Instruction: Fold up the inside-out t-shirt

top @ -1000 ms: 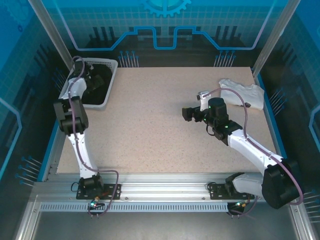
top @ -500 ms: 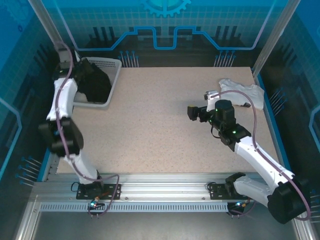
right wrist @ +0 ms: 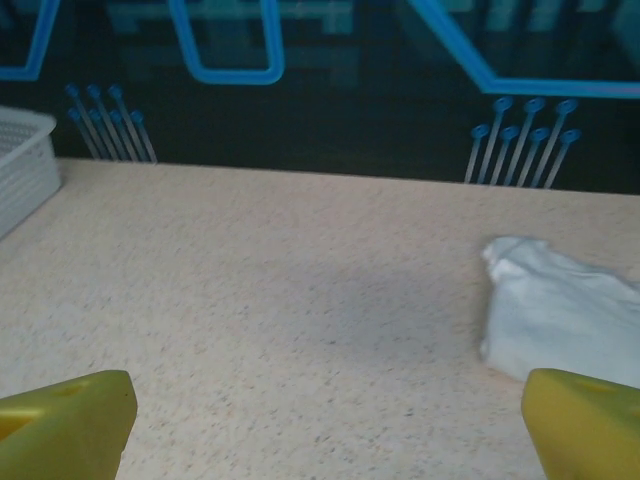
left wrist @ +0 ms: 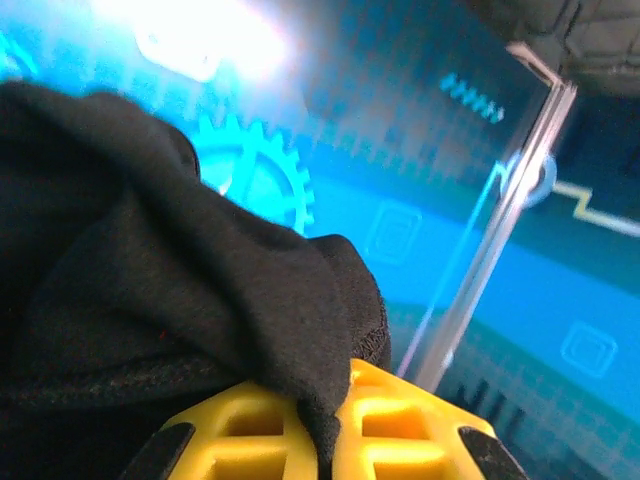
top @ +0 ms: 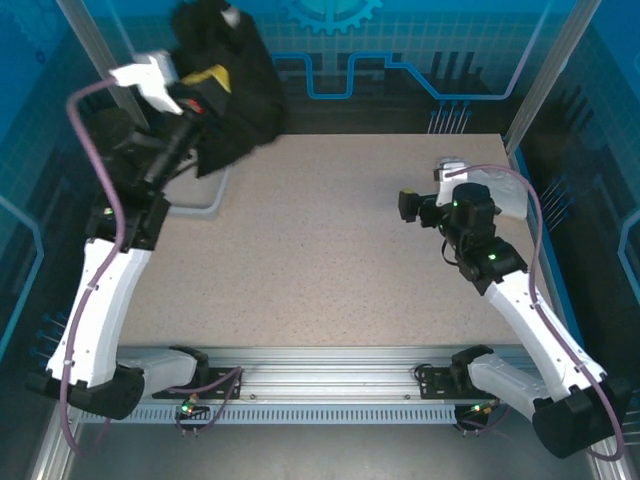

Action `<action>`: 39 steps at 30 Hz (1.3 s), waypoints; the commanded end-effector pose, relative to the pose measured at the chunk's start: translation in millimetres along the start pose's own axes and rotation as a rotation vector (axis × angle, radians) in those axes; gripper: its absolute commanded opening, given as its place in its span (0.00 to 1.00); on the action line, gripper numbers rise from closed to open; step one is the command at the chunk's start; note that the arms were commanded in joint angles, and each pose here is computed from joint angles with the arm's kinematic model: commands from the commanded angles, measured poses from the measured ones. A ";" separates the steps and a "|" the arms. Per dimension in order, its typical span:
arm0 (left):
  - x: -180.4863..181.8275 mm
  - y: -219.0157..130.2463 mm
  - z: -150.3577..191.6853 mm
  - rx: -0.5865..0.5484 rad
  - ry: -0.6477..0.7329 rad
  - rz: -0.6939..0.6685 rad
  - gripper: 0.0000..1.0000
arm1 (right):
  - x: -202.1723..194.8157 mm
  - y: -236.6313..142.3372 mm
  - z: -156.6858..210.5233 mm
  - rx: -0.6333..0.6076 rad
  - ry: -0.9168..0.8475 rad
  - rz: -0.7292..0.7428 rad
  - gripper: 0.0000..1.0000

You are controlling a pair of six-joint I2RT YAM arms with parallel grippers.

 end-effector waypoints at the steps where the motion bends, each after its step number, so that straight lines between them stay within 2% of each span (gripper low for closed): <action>1: 1.0 19.1 85.1 0.178 -0.057 -0.017 0.00 | -22.2 -8.8 -3.0 0.041 0.001 0.102 1.00; 4: -3.9 23.1 161.9 0.292 -0.125 -0.017 0.15 | -35.7 2.4 4.5 0.094 0.042 0.125 1.00; 8: 5.1 28.0 266.0 0.539 -0.191 -0.062 0.61 | -49.3 38.3 19.1 0.177 0.141 0.096 1.00; 10: 16.0 26.0 294.0 0.629 -0.172 -0.114 0.73 | -52.6 64.8 26.4 0.229 0.184 0.069 1.00; 13: 30.1 20.4 304.2 0.659 -0.119 -0.174 0.83 | -54.3 115.3 36.9 0.327 0.219 0.047 0.99; 20: 42.6 9.1 313.9 0.689 -0.125 -0.194 0.87 | -75.2 243.1 78.7 0.635 0.269 0.072 0.90; 24: 45.3 0.5 323.3 0.718 -0.143 -0.196 0.88 | -98.2 281.2 104.4 0.778 0.379 0.048 0.85; 28: 48.1 -3.8 328.9 0.734 -0.146 -0.201 0.89 | -119.4 295.3 122.8 0.862 0.378 0.105 0.83; 33: 49.6 -4.4 334.5 0.760 -0.139 -0.201 0.89 | -144.7 284.4 122.1 0.865 0.352 0.195 0.83; 39: 53.8 -4.6 346.6 0.795 -0.141 -0.211 0.89 | -160.5 272.8 122.3 0.871 0.341 0.228 0.83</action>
Point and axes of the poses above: each hand's point on the last joint's axis, 136 mm out from that joint toward the fingers, its own y axis out along the fingers, its own x axis along the line the jaws close on, z = x × y, the point moved 6 cm from there along -y, back along the fingers, and after that the axes turned 6 degrees about y, right-handed, at the moved point
